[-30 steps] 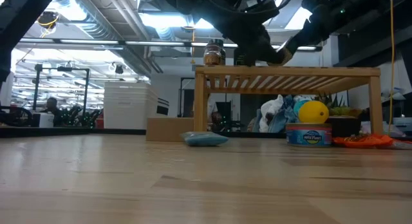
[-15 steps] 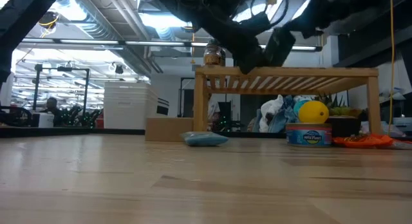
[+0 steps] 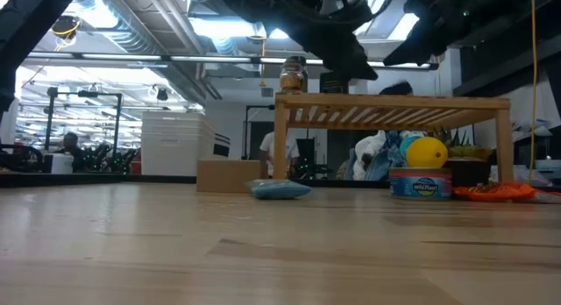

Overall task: Shelf spices
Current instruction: Adjust the right black seasoning can on the shelf

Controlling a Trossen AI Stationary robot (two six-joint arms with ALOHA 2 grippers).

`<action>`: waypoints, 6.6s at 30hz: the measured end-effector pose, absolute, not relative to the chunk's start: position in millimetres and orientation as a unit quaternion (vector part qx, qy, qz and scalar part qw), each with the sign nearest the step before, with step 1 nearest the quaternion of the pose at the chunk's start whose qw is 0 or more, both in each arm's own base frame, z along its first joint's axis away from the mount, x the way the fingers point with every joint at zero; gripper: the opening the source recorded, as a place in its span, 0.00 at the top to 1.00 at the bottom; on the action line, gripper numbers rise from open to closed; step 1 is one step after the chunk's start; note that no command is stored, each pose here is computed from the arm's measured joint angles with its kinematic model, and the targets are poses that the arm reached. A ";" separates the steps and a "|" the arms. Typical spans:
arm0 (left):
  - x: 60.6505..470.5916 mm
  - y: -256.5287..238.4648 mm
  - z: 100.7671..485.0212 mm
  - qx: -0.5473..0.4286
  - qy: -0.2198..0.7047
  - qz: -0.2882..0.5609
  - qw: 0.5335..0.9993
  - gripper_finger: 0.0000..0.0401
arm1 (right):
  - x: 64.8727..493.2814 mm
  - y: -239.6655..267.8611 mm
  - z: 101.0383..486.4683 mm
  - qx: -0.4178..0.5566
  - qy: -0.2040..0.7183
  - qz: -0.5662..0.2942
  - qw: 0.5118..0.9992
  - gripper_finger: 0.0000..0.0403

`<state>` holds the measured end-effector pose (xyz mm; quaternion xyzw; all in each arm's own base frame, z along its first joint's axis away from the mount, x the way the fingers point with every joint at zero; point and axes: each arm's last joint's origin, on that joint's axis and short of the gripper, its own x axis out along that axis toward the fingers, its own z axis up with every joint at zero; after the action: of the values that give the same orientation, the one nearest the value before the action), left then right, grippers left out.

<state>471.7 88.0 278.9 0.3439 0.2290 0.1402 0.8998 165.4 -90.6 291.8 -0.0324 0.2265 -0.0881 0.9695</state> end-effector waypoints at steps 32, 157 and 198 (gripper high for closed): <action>452.3 3.6 304.1 0.426 0.312 0.162 0.834 1.00 | 150.0 -88.5 301.5 -0.064 0.227 -0.189 0.953 0.99; 212.2 -0.2 184.5 -0.006 0.061 0.039 0.997 1.00 | 135.0 -77.6 247.2 -0.007 0.129 -0.191 0.973 0.99; 211.7 -0.2 181.4 0.007 0.078 0.038 0.996 1.00 | 169.4 -115.4 329.9 -0.121 0.274 -0.305 0.904 0.99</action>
<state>211.7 -0.2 181.4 0.0069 0.0780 0.0378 0.9962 169.4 -115.4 329.9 -0.1206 0.2741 -0.3053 0.9039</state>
